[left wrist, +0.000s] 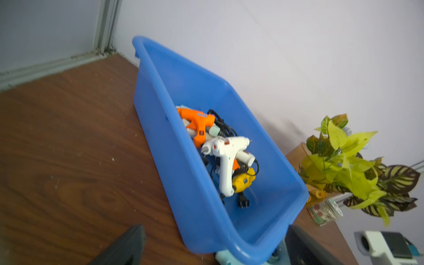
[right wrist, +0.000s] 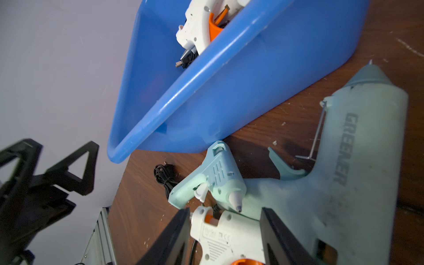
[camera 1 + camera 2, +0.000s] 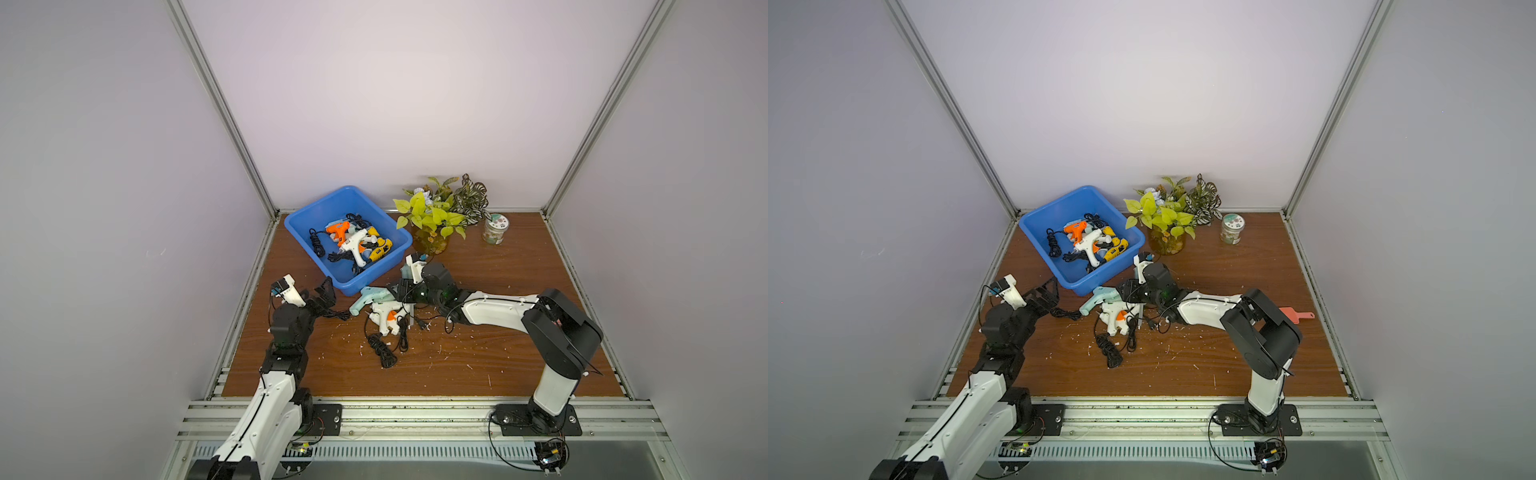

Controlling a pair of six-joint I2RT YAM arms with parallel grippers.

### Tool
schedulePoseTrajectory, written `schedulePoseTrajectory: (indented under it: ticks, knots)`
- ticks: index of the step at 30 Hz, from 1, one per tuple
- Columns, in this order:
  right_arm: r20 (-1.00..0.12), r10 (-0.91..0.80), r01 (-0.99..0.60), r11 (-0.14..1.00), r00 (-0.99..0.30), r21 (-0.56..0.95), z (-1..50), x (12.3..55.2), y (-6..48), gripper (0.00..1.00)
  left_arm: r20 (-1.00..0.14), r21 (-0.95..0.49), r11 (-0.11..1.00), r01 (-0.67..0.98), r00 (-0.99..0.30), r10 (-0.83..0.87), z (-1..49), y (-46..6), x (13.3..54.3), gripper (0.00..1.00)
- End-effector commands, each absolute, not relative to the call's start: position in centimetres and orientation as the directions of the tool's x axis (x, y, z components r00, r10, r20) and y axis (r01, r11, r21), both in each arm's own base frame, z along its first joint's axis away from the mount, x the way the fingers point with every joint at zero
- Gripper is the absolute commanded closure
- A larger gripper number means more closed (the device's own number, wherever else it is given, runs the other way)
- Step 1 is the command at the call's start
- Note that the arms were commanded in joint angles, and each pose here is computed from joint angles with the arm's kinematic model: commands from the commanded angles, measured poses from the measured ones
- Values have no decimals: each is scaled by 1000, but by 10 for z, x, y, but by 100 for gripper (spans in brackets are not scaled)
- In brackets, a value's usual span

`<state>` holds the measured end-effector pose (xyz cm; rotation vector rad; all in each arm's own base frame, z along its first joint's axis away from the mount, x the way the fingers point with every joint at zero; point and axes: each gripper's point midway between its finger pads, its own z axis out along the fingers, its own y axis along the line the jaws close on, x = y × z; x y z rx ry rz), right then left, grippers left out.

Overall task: Put the hot melt glue gun into the storage box
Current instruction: Pick up the hot melt adhesive gun from the center of the board.

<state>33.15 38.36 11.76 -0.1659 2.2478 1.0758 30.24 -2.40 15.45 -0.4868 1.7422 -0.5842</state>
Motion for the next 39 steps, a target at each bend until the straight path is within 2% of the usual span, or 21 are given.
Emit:
schedulePoseTrajectory:
  ticks: [1,8,15,21,28,39]
  knots:
    - [-600,187,-351,663,-777,661,132,339,391,46,-724,-663,745,69,-310,-615,143,-44,296,0]
    - [-584,159,-311,720,-796,620,115,341,394,45,-690,-693,707,140,-414,-594,115,-67,288,6]
    - [-562,117,-309,734,-819,604,100,338,408,44,-672,-705,687,177,-479,-565,105,-84,293,25]
    - [-525,116,-306,700,-843,645,93,334,418,44,-658,-709,678,196,-531,-534,96,-102,296,42]
    - [-474,123,-299,633,-872,714,83,328,429,46,-628,-718,677,161,-568,-531,79,-104,291,52]
    - [-454,151,-300,567,-878,768,83,333,439,51,-581,-754,634,168,-622,-526,69,-116,290,67]
